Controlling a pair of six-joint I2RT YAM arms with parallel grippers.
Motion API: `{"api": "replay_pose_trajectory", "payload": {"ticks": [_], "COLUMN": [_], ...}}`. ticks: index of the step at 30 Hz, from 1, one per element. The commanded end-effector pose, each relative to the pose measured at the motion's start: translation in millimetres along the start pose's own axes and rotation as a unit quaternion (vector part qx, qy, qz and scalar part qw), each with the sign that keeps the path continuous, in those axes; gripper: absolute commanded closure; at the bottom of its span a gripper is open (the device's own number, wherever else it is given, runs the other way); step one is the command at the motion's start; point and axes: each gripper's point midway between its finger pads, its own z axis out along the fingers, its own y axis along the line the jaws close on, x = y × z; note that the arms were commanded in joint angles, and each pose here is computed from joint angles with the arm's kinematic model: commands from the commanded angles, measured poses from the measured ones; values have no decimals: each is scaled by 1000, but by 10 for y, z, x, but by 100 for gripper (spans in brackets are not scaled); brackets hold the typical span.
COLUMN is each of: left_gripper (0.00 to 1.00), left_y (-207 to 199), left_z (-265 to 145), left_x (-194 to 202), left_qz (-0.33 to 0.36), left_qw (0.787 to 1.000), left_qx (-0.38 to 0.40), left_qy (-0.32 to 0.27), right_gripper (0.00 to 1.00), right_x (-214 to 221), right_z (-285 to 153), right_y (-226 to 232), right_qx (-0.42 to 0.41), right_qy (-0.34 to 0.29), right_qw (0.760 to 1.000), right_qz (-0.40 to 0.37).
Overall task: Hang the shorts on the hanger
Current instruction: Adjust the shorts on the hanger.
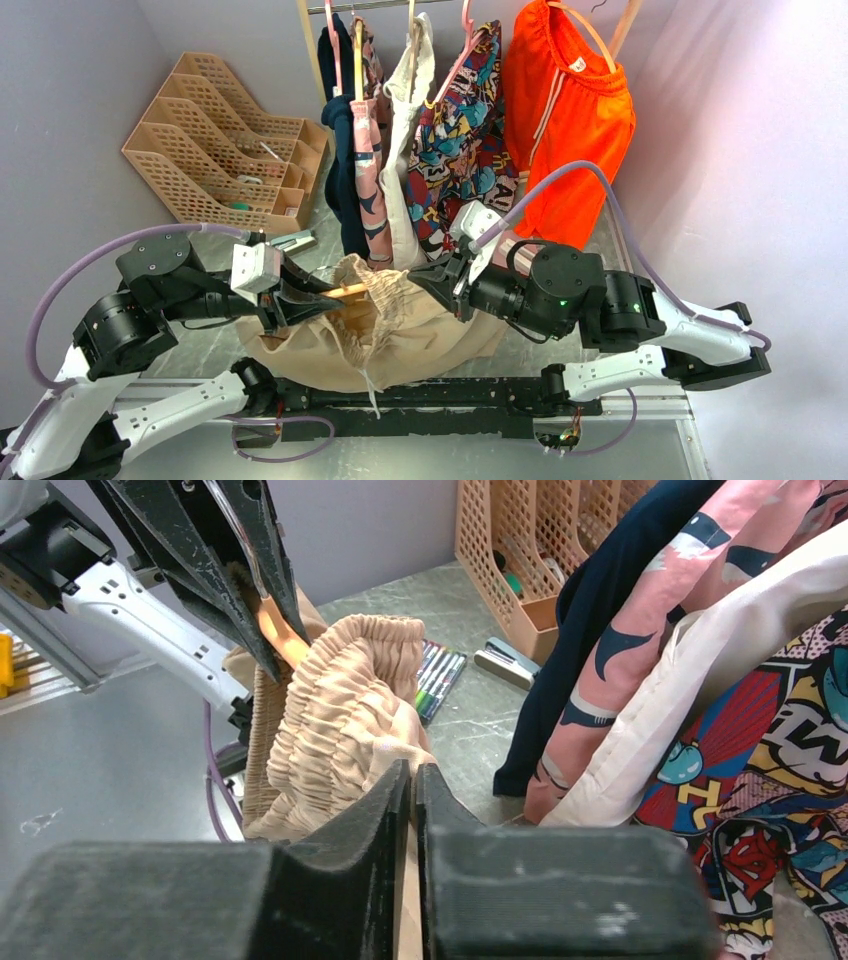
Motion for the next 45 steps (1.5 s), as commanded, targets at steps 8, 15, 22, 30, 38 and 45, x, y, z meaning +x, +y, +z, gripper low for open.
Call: {"api": "replay_pose_trajectory", "payload": {"ticks": [8, 15, 22, 30, 38, 45], "left_gripper": [93, 93, 93, 93, 93, 93], "left_y": [40, 28, 9, -69, -224, -277], "left_z": [-132, -260, -351, -332, -149, -60], "left_x": [-327, -316, -331, -336, -197, -292], "left_qz": [37, 38, 40, 45, 24, 41], "left_qw": [997, 996, 995, 996, 998, 995], "left_qx": [-30, -50, -60, -36, 41, 79], "left_qy": [-53, -59, -70, -67, -33, -34], "right_gripper": [100, 100, 100, 43, 37, 47], "right_x": [62, 83, 270, -165, -730, -254], "right_z": [-173, -311, -321, -421, -233, 149], "right_y": [-129, -303, -236, 3, 360, 712], "right_qx": [18, 53, 40, -43, -127, -182], "right_qy": [2, -6, 27, -2, -41, 73], "right_qw": [1000, 998, 998, 998, 991, 978], "right_qz": [16, 36, 48, 44, -19, -74]}}
